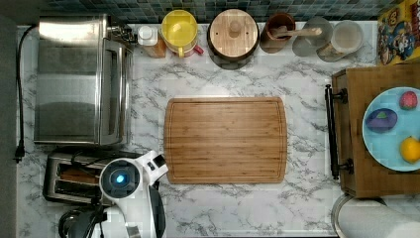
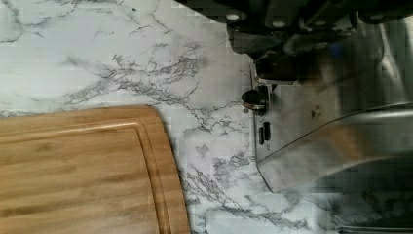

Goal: Turn on the toaster.

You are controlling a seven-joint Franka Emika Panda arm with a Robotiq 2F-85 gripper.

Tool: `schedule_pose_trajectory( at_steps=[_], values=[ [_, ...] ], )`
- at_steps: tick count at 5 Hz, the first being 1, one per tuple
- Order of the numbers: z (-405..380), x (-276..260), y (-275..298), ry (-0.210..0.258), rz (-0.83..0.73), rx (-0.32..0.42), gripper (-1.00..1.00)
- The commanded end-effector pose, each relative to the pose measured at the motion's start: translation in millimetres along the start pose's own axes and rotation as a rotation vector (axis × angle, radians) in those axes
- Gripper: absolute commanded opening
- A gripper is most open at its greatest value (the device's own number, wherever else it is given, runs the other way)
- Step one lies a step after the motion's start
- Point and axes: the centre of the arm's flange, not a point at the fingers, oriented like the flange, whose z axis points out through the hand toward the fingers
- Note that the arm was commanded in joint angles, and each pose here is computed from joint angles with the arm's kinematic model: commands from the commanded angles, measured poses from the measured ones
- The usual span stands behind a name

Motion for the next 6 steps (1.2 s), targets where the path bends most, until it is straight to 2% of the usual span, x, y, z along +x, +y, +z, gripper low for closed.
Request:
schedule_pose_trajectory(
  at_steps=[1, 3, 4, 5, 6],
  values=[
    [58.6, -11.8, -0.6, -0.103, -0.067, -0.027, -1.00],
    [156.8, -41.8, 37.5, -0.214, -0.029, -0.162, -1.00],
    [167.9, -58.7, 56.0, -0.210, -0.016, -0.169, -1.00],
    [128.7, -87.0, 64.2, -0.085, -0.084, -0.079, -1.00],
    [128.8, -87.0, 64.3, -0.085, -0.084, -0.079, -1.00]
  ],
)
